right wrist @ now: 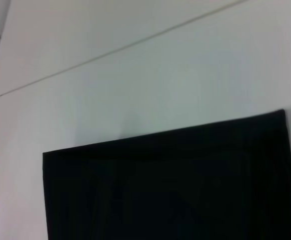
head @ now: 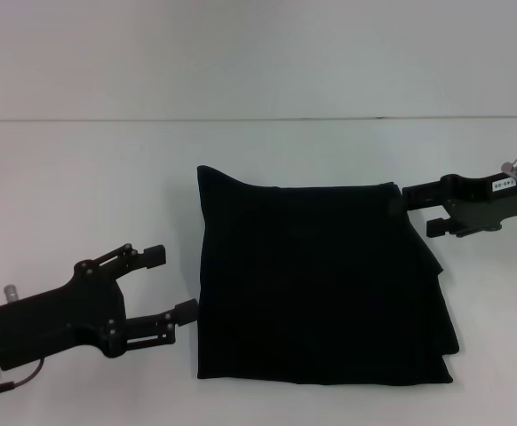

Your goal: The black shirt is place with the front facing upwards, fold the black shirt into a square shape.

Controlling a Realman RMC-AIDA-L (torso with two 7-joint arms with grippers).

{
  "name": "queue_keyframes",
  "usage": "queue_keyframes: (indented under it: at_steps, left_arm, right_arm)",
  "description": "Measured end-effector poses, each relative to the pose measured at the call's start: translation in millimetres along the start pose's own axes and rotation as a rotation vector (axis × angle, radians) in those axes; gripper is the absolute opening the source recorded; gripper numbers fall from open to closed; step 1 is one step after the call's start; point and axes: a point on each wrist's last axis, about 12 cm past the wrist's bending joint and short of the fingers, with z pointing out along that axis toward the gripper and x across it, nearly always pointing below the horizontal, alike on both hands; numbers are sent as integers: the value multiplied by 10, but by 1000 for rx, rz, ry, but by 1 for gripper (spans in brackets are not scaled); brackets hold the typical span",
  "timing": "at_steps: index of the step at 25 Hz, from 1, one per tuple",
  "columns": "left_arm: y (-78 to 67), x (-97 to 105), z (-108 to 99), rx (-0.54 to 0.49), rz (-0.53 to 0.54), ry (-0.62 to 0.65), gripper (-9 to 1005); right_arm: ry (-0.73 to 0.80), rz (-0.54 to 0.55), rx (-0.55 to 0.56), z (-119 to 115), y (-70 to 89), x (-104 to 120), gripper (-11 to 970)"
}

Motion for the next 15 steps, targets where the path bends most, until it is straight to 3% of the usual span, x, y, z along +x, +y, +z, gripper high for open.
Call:
queue_keyframes:
  at_steps: [5,15]
  left_arm:
    - [-5,53,-42,-5,-9,39,937]
    - [-19,84,-63,-16,-16,43,937]
  right_arm:
    - [14,60,6,26,-61,47,882]
    - [48,139,13,8,-281,245,883]
